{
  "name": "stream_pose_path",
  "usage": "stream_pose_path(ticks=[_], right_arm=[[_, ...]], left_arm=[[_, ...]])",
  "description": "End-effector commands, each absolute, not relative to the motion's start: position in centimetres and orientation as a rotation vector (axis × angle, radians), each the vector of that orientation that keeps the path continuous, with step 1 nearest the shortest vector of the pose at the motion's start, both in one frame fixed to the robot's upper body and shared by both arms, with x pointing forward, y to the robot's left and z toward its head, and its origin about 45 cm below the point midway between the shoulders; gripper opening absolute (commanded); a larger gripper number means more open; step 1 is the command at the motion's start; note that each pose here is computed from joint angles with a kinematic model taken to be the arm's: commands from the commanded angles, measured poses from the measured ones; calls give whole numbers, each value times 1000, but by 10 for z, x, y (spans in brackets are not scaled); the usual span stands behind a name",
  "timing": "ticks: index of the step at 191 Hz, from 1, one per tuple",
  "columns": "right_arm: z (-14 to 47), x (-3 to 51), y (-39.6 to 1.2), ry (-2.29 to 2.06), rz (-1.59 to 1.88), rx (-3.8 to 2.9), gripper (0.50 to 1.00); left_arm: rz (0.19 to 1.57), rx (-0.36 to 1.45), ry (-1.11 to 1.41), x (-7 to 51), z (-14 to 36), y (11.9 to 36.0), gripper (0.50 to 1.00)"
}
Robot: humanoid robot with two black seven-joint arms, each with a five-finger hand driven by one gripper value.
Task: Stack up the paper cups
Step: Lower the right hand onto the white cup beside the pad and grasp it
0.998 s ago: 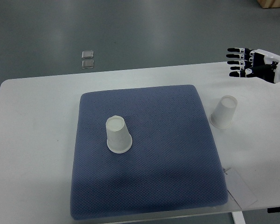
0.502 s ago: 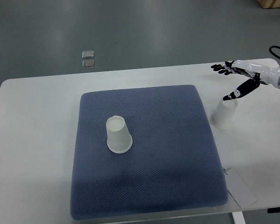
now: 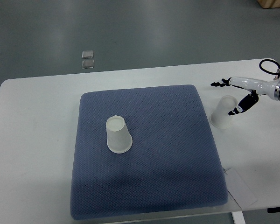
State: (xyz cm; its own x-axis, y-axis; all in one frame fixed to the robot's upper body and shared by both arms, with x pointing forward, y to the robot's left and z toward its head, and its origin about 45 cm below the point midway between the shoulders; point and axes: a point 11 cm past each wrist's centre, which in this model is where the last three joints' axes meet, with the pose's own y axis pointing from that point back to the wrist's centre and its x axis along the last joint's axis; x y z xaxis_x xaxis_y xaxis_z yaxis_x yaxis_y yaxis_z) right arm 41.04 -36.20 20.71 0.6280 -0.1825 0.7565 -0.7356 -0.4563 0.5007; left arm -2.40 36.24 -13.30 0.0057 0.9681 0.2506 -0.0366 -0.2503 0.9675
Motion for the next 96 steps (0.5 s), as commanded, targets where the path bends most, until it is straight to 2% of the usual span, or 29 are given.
stream_pose_path(ticks=[1, 33, 42, 53, 64, 96], right_arm=[[205, 410, -364, -726, 797, 1963, 917], [200, 408, -364, -712, 791, 1959, 901], [197, 407, -365, -706, 784, 1956, 872], [195, 406, -365, -693, 784, 1950, 860], [193, 405, -365, -688, 779, 1947, 817], [189, 406, -369, -694, 771, 1933, 797]], left_arm=[[1401, 1370, 1044, -24, -133, 362, 1000], [1401, 1370, 1044, -24, -133, 362, 1000], [1401, 1370, 1044, -24, -133, 362, 1000], [1401, 1370, 1044, -24, -133, 362, 1000], [1401, 1370, 1044, -24, -133, 362, 1000], [1401, 1370, 1044, -24, -133, 362, 1000]])
